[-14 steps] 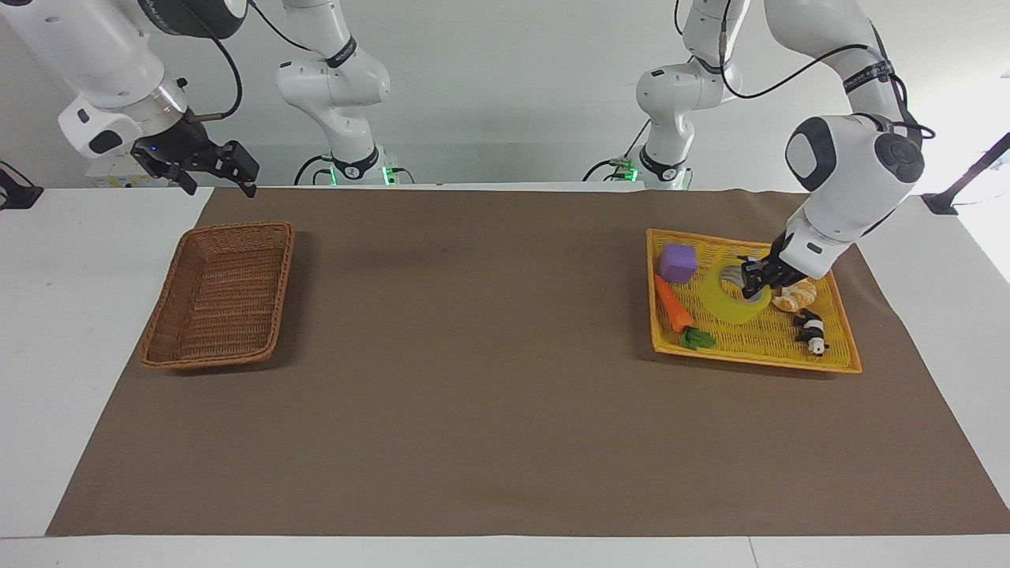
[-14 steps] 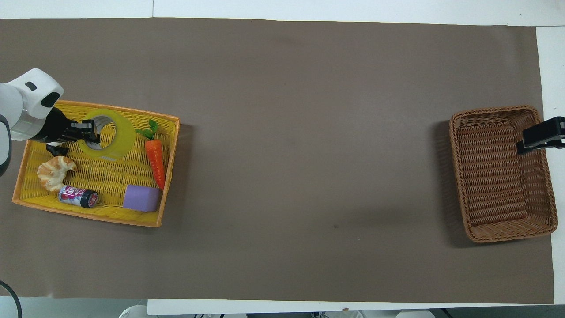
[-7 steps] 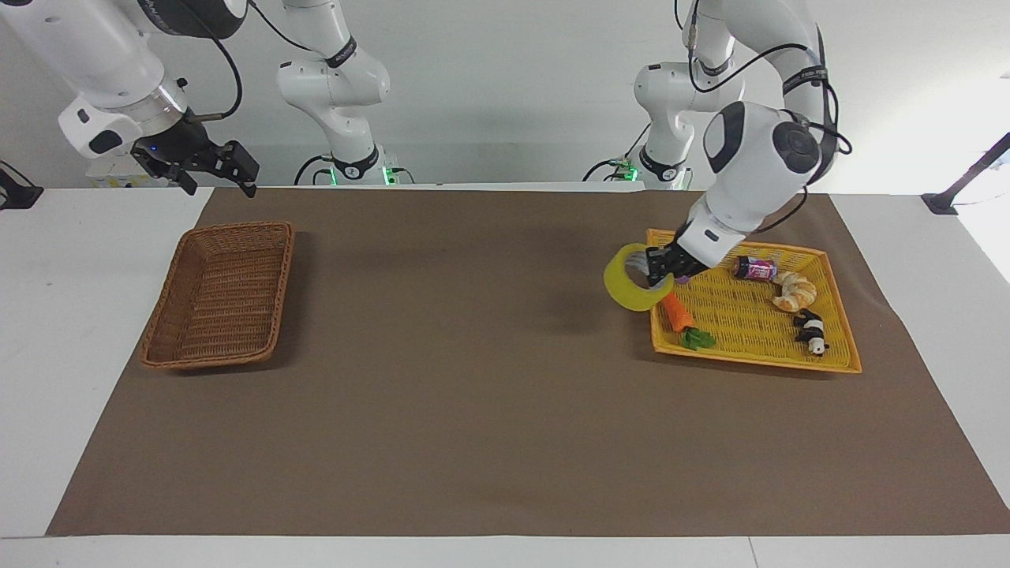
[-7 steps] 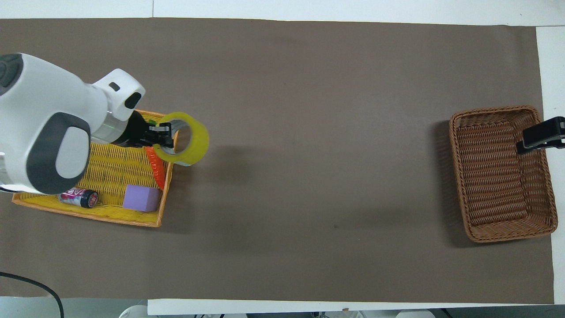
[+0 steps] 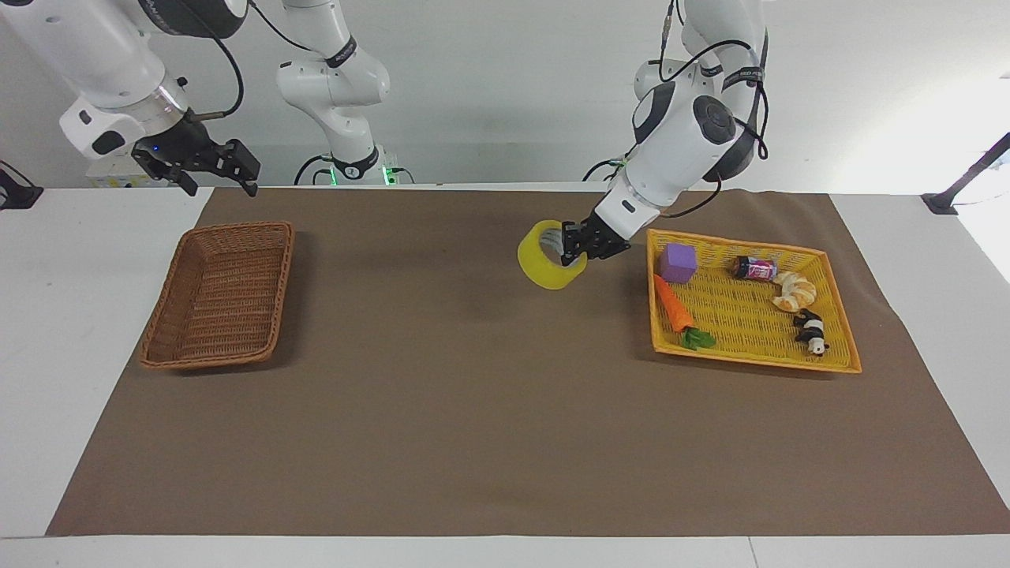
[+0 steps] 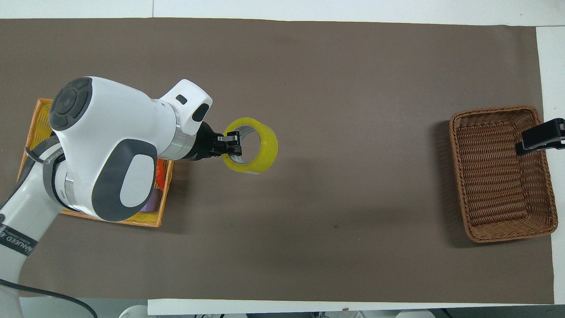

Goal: Move tape to another basket

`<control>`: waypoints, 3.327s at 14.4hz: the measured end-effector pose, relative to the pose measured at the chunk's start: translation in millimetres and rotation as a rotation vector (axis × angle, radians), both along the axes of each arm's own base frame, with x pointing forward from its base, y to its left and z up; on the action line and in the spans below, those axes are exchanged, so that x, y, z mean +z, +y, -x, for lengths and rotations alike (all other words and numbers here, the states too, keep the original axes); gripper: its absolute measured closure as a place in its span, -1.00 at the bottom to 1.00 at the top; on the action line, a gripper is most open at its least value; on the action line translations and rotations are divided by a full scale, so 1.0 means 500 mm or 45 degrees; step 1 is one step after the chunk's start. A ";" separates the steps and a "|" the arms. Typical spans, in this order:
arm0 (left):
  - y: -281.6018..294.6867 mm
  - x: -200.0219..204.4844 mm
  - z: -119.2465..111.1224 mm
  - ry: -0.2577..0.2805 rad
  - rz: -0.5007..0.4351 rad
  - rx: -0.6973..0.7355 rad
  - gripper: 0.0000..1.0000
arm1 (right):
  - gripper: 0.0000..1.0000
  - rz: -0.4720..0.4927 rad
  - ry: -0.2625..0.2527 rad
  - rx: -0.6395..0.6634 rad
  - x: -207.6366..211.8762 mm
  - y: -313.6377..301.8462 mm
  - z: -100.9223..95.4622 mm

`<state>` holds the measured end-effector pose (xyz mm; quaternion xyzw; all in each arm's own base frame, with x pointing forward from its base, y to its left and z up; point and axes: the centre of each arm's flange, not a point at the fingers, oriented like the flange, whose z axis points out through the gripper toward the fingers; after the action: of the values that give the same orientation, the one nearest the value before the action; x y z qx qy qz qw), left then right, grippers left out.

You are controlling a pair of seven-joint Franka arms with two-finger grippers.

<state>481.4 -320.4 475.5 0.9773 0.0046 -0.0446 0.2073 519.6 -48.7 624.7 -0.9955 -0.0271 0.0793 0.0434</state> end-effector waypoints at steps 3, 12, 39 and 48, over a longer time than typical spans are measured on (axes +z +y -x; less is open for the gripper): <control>0.015 0.003 -0.013 -0.010 0.005 0.025 0.56 | -0.99 -0.351 -0.143 0.065 -0.019 0.042 -0.031; 0.034 0.003 -0.028 -0.022 0.009 0.057 0.56 | -0.99 -1.161 -0.139 -0.242 -0.181 0.336 -0.124; 0.027 0.003 -0.026 -0.025 0.010 0.050 0.56 | -0.67 -1.200 -0.070 -0.278 -0.364 0.686 -0.060; 0.028 0.003 -0.027 -0.025 0.011 0.052 0.56 | -0.30 -1.201 -0.065 -0.268 -0.364 0.695 -0.055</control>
<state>495.0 -306.4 477.0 0.9765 0.0223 -0.0306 0.2122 546.9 298.7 443.0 -0.8662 0.0399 0.0291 0.4972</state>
